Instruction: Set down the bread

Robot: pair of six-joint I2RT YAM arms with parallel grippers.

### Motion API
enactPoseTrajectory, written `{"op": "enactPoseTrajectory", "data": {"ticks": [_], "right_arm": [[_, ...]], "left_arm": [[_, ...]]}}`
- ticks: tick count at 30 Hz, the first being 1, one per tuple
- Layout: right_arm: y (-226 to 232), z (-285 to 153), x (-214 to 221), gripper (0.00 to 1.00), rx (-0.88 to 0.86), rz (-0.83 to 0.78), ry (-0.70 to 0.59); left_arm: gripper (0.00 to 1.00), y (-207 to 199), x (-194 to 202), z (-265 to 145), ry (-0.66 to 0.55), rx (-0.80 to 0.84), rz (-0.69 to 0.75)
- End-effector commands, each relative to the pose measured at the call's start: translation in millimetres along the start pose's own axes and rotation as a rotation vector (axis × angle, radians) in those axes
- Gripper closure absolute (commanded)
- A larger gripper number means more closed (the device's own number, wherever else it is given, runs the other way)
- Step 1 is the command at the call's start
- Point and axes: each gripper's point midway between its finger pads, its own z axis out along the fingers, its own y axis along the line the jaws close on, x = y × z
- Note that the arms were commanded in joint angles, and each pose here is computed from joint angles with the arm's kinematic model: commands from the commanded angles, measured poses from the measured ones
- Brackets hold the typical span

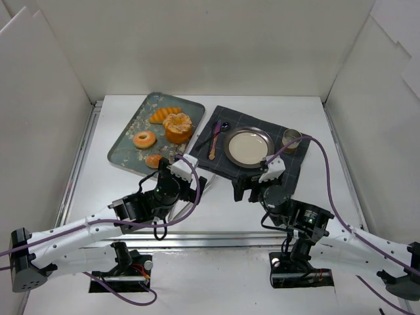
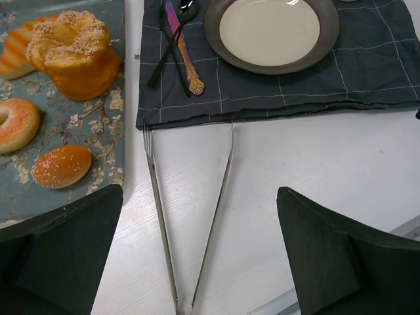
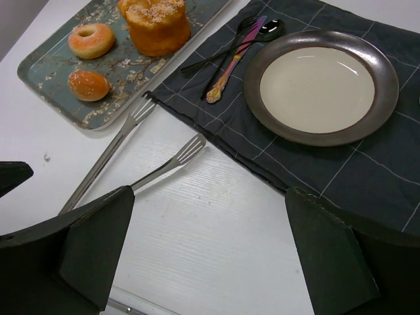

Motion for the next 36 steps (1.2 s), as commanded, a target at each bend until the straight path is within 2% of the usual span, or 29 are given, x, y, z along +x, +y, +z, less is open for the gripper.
{"op": "enactPoseTrajectory", "data": {"ticks": [1,7,9,11,12,14,19,22,28,32,36], "right_arm": [[0,-3,-29,0.02,0.021,0.072,-0.086],[-3,-8,-34,0.02,0.022,0.089,-0.107],[-6,-10,-35,0.02,0.024,0.094,-0.116],[-10,-12,-37,0.02,0.041,0.102,-0.132],[-13,-13,-37,0.02,0.048,0.104,-0.135],[-15,-14,-38,0.02,0.053,0.106,-0.142],[-15,-15,-39,0.02,0.048,0.112,-0.145],[-12,-14,-38,0.02,0.035,0.112,-0.137],[-6,-16,-38,0.02,-0.001,0.116,-0.127],[-2,-17,-38,0.02,-0.021,0.097,-0.117],[-4,-20,-43,0.02,-0.018,0.106,-0.129]], "left_arm": [[0.0,0,-24,-4,-0.065,0.002,-0.039],[0.0,-7,-16,6,-0.026,0.01,-0.013],[0.0,8,-10,18,0.034,-0.069,-0.015],[0.0,6,-8,30,0.095,-0.055,-0.021],[0.0,18,1,34,0.155,-0.072,-0.017],[0.0,8,14,43,0.234,0.018,-0.007],[0.0,19,58,62,0.407,0.027,-0.032],[0.0,28,79,67,0.471,0.006,-0.066],[0.0,20,104,76,0.542,0.052,-0.073],[0.0,33,127,85,0.632,-0.049,-0.073],[0.0,33,144,92,0.699,-0.065,-0.057]]}}
